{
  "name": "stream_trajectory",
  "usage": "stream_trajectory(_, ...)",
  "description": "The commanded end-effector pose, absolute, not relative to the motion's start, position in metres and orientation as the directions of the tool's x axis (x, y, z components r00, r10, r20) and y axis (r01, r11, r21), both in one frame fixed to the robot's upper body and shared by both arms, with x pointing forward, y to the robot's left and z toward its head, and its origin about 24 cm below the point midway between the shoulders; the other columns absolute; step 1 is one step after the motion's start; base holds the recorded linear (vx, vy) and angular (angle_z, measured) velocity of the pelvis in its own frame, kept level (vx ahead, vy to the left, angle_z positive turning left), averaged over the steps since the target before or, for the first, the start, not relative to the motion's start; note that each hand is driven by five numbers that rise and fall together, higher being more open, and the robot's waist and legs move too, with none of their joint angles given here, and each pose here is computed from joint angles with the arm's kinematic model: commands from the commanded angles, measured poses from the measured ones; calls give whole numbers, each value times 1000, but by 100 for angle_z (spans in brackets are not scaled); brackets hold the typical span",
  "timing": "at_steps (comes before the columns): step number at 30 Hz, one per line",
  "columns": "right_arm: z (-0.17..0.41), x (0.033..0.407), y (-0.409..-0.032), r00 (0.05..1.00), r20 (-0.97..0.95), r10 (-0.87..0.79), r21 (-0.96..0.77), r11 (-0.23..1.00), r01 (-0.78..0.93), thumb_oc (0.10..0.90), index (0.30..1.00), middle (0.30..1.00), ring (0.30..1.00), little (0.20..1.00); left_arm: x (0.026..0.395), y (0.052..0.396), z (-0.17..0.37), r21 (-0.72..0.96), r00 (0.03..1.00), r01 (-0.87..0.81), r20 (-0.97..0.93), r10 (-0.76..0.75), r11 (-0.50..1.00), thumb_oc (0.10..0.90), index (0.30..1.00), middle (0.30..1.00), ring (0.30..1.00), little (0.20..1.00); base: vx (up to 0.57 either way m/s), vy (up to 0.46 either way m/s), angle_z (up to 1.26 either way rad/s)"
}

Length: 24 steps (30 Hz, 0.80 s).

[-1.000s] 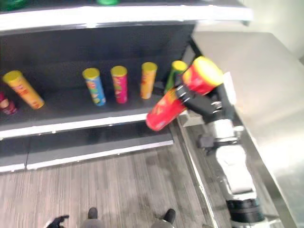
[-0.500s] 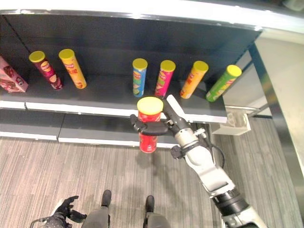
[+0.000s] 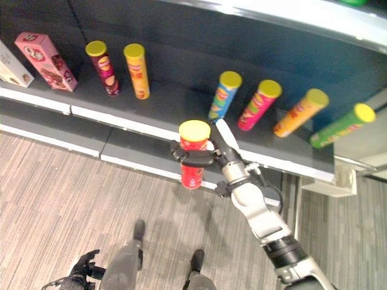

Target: Put the goods on the table back onto the shelves and tidy them up.

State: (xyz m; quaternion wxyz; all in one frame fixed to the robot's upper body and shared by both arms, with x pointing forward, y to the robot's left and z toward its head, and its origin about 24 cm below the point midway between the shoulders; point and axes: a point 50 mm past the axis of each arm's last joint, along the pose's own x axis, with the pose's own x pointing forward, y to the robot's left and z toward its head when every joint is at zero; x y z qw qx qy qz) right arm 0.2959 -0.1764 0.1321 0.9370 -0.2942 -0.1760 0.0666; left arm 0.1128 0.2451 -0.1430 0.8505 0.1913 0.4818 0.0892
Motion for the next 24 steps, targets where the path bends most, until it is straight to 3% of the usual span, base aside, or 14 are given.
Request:
stream_trajectory(1, 205, 289, -163, 750, 596, 288, -556, 821, 126, 400, 300, 300, 300, 300, 115, 265, -135, 518, 555, 81, -733, 393, 852, 800, 900, 900, 900, 900, 129, 248, -22)
stream_trajectory(5, 209, 293, -149, 730, 613, 303, -552, 825, 120, 400, 300, 300, 300, 300, 117, 274, -132, 538, 547, 50, -720, 428, 841, 800, 900, 900, 900, 900, 51, 205, -41)
stream_trajectory(8, 218, 296, -152, 706, 652, 275, -536, 827, 172, 400, 300, 300, 300, 300, 136, 272, -126, 535, 592, 42, -694, 411, 844, 800, 900, 900, 900, 900, 63, -65, -13)
stream_trajectory(12, 210, 291, -156, 720, 651, 242, -524, 830, 194, 400, 300, 300, 300, 300, 129, 259, -131, 499, 590, 48, -713, 379, 865, 800, 900, 900, 900, 900, 132, -197, 82)
stream_trajectory(16, 212, 296, -151, 689, 699, 193, -521, 797, 305, 400, 300, 300, 300, 300, 129, 244, -135, 481, 600, 57, -717, 355, 875, 800, 900, 900, 900, 900, 79, -137, 40)
stream_trajectory(19, 224, 307, -144, 574, 817, 57, -417, 746, 519, 400, 300, 300, 300, 300, 128, 240, -134, 531, 621, 75, -687, 377, 844, 800, 900, 900, 900, 900, -4, 38, 28)
stream_trajectory(24, 230, 313, -154, 523, 852, -29, -364, 686, 631, 400, 300, 300, 300, 300, 134, 238, -132, 542, 643, 64, -664, 381, 838, 800, 900, 900, 900, 900, -32, 47, 21)
